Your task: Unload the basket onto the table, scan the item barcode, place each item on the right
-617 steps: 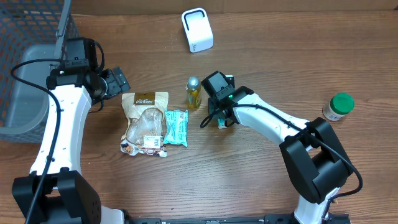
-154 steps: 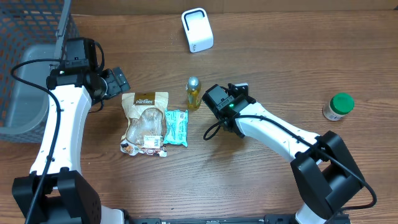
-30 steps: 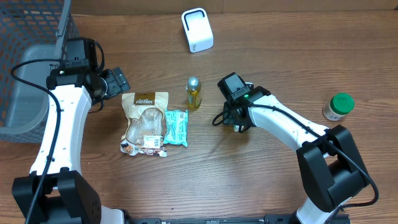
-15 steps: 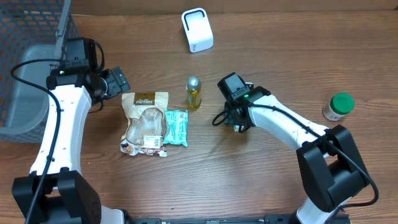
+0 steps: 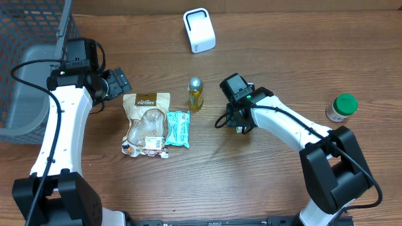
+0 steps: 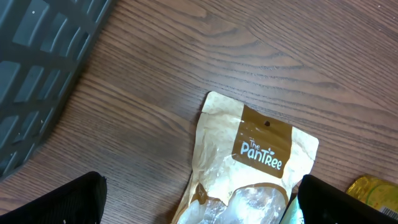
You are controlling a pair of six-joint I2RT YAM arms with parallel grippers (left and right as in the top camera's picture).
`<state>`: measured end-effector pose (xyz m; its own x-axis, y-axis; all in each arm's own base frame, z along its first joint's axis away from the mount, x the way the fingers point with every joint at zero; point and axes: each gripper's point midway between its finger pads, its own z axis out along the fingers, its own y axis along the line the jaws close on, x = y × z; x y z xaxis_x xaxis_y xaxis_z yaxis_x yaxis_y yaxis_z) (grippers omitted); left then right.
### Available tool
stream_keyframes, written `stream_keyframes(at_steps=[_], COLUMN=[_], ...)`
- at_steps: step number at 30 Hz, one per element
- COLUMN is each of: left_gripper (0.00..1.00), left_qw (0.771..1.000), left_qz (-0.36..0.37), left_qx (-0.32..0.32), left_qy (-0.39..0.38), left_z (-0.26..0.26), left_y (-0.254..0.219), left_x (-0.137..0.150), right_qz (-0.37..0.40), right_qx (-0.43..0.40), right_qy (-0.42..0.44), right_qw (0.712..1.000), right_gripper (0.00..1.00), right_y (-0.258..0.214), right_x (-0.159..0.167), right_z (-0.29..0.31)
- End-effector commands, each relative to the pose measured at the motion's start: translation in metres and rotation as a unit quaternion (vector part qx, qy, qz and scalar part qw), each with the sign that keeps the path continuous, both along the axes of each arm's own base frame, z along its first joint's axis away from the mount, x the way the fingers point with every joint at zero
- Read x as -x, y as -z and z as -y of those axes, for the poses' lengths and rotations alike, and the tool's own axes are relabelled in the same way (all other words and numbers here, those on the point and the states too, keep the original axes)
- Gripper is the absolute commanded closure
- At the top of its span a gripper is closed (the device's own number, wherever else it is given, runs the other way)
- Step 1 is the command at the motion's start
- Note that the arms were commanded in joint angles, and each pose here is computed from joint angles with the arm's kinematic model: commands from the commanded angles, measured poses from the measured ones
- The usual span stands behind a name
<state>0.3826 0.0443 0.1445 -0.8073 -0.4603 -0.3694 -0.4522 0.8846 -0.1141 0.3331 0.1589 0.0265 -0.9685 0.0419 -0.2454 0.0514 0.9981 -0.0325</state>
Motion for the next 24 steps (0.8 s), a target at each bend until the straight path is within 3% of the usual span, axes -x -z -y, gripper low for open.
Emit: stream_keyframes(at_steps=[1, 24], left_gripper=[0.01, 0.00], left_qw=[1.000, 1.000], left_qz=[0.012, 0.012], left_qx=[-0.001, -0.001], left_qy=[0.005, 0.006], left_z=[0.0011, 0.0015], left_y=[-0.0083, -0.0083], left_x=[-0.0029, -0.0029], right_qz=[-0.005, -0.010], right_qx=[0.005, 0.009], right_qy=[-0.010, -0.010], right_qw=[1.000, 1.000], right_gripper=[0.53, 0.53], right_y=[0.0042, 0.0127], right_x=[0.0022, 0.0053], right_z=[0.0006, 0.0027])
